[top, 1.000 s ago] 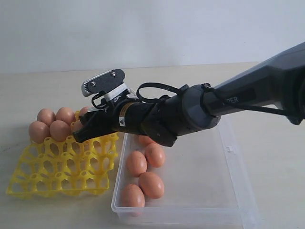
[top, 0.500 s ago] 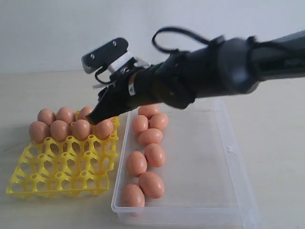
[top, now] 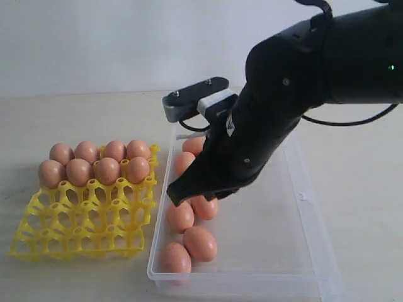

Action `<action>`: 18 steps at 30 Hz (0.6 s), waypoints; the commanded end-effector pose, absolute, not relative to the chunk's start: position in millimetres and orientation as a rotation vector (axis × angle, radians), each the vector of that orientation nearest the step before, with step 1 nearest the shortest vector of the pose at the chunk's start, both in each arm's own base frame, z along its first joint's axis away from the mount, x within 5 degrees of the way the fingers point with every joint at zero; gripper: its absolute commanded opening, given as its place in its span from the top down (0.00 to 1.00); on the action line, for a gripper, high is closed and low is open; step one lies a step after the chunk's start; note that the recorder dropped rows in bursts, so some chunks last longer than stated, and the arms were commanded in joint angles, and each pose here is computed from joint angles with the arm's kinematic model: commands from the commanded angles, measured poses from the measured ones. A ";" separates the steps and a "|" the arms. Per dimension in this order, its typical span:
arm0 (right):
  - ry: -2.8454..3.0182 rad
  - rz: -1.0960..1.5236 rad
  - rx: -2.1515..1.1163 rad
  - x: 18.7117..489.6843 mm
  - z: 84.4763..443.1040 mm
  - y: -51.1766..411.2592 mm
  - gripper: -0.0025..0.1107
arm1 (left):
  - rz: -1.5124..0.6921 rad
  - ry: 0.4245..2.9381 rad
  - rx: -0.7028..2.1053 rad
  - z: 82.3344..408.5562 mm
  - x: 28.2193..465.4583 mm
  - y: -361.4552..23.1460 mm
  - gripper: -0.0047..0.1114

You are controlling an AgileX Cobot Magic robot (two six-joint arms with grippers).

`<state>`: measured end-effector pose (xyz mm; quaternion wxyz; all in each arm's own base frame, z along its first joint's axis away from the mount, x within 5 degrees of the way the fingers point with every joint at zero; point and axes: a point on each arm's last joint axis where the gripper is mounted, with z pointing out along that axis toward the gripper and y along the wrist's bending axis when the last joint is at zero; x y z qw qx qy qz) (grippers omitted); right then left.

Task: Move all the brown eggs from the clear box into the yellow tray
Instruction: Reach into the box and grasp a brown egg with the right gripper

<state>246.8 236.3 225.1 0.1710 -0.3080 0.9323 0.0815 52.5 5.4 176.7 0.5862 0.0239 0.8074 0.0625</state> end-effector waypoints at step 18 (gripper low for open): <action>2.799 0.299 -0.791 246.0 145.1 250.2 0.50 | 0.136 1.863 0.055 179.2 52.4 5.0 0.96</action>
